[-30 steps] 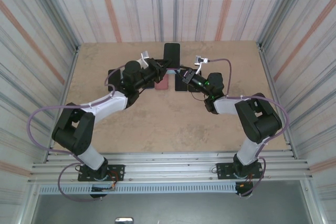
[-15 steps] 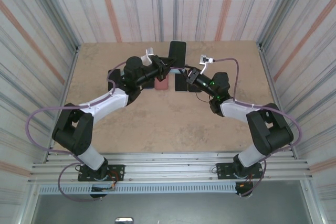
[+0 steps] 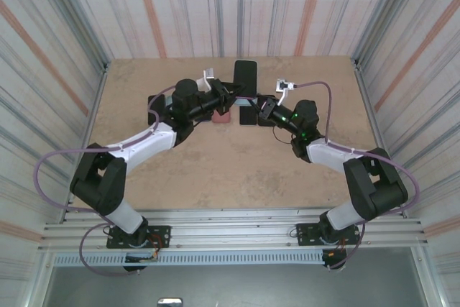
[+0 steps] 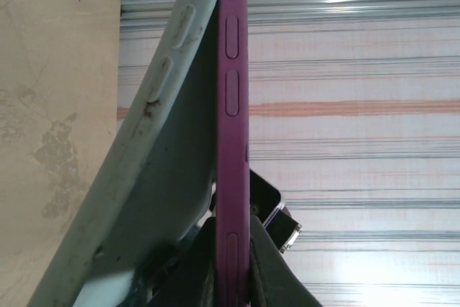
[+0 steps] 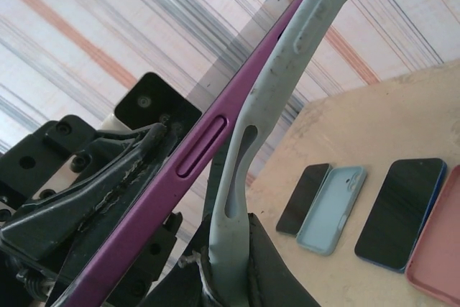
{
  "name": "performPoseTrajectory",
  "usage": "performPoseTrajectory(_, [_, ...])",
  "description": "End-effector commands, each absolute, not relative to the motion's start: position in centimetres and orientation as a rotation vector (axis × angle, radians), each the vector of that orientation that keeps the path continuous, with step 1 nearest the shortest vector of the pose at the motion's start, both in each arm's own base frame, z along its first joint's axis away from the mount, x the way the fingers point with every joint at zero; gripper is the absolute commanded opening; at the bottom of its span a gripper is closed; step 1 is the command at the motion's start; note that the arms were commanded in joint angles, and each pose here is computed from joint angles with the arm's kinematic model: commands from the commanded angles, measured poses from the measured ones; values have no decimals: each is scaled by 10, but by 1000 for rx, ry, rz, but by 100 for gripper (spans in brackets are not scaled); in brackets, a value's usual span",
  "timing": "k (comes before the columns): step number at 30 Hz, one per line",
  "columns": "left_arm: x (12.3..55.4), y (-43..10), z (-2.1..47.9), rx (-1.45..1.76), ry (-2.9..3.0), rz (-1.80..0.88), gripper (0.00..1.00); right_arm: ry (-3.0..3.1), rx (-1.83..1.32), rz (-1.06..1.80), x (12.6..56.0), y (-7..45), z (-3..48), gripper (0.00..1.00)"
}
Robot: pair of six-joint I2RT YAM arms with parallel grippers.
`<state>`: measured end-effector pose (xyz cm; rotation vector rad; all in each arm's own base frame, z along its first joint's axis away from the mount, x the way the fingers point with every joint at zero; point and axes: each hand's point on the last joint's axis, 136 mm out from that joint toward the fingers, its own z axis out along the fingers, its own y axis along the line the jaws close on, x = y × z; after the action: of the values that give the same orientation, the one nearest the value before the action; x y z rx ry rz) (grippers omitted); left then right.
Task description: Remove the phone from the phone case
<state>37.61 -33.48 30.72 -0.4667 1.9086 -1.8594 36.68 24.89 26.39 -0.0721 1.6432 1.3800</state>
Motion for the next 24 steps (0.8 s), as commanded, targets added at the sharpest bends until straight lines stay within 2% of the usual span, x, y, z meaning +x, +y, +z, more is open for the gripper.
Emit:
performPoseTrajectory(1, [375, -339, 373, -286, 1733, -1863, 0, 1701, -84, 1302, 367, 237, 244, 1])
performPoseTrajectory(8, [367, -361, 409, -212, 1678, -1885, 0, 1836, 42, 1118, 376, 192, 206, 1])
performPoseTrajectory(13, [369, -376, 404, -222, 1685, -1905, 0, 1846, 111, 1063, 379, 166, 209, 1])
performPoseTrajectory(19, [373, -400, 401, -204, 1677, -1953, 0, 2000, 260, 861, 383, 110, 177, 1])
performPoseTrajectory(24, [381, -412, 394, -212, 1681, -1981, 0, 2035, 311, 812, 384, 83, 165, 1])
